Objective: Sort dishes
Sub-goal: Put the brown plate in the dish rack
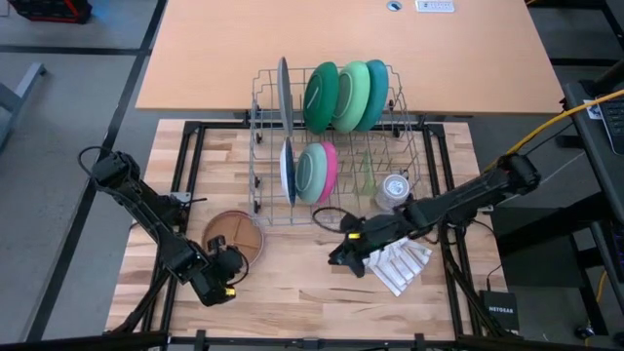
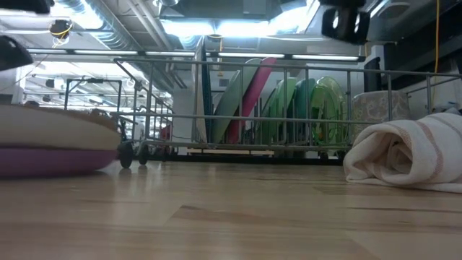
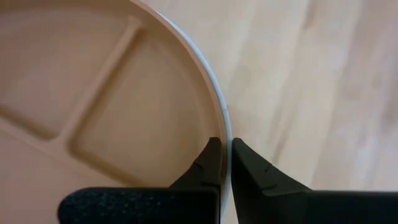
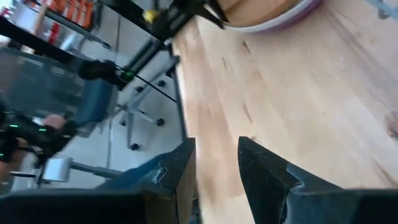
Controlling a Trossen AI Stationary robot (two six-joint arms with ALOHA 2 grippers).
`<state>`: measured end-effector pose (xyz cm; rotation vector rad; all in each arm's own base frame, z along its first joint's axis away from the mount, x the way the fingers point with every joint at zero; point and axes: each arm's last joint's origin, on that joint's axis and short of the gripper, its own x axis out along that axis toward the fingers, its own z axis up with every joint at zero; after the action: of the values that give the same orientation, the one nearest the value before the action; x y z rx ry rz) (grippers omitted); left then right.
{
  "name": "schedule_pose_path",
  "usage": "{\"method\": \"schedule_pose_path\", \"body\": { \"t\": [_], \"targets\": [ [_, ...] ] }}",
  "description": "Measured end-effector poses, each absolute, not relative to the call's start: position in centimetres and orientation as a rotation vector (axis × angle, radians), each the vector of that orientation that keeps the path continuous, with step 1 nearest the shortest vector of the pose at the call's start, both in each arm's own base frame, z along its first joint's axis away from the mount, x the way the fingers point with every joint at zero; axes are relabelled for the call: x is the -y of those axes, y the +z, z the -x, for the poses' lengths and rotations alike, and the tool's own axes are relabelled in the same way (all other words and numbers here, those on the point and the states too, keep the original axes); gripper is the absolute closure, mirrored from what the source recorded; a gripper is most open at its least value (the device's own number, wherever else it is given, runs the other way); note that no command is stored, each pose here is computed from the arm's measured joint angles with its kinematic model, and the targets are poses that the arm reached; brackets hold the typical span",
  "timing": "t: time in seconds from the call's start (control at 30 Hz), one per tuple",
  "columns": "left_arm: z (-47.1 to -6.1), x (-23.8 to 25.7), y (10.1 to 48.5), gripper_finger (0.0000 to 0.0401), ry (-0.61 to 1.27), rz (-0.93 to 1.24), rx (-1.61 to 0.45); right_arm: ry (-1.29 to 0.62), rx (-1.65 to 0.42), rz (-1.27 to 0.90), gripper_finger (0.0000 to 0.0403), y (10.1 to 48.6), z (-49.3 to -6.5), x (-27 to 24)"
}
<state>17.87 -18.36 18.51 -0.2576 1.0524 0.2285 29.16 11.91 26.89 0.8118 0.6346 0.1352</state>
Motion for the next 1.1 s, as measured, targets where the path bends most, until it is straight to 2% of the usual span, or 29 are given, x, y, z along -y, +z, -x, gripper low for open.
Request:
{"method": "schedule_pose_path", "body": {
  "t": [0.17, 0.43, 0.77, 0.93, 1.1],
  "targets": [
    [-18.6, 19.2, 19.6, 0.0397, 0.147, 0.266, -1.007, 0.172, -0.62, -0.706, 0.0279, 24.5, -31.2, -12.8],
    [-19.4, 20.2, 20.3, 0.0398, 0.034, 0.319, -0.939, 0.273, -0.459, -0.576, 0.0279, 22.0, -34.1, -13.9],
    [-20.0, 21.0, 21.0, 0.0398, -0.071, 0.347, -0.871, 0.301, -0.415, -0.429, 0.0279, 19.4, -35.5, -14.5],
    [-20.2, 21.2, 21.2, 0.0398, -0.104, 0.333, -0.844, 0.298, -0.413, -0.282, 0.0279, 18.5, -35.7, -14.5],
    [-20.2, 21.2, 21.2, 0.0396, -0.106, 0.33, -0.843, 0.351, -0.34, -0.011, 0.0279, 18.8, -35.8, -14.5]
  ]
}}
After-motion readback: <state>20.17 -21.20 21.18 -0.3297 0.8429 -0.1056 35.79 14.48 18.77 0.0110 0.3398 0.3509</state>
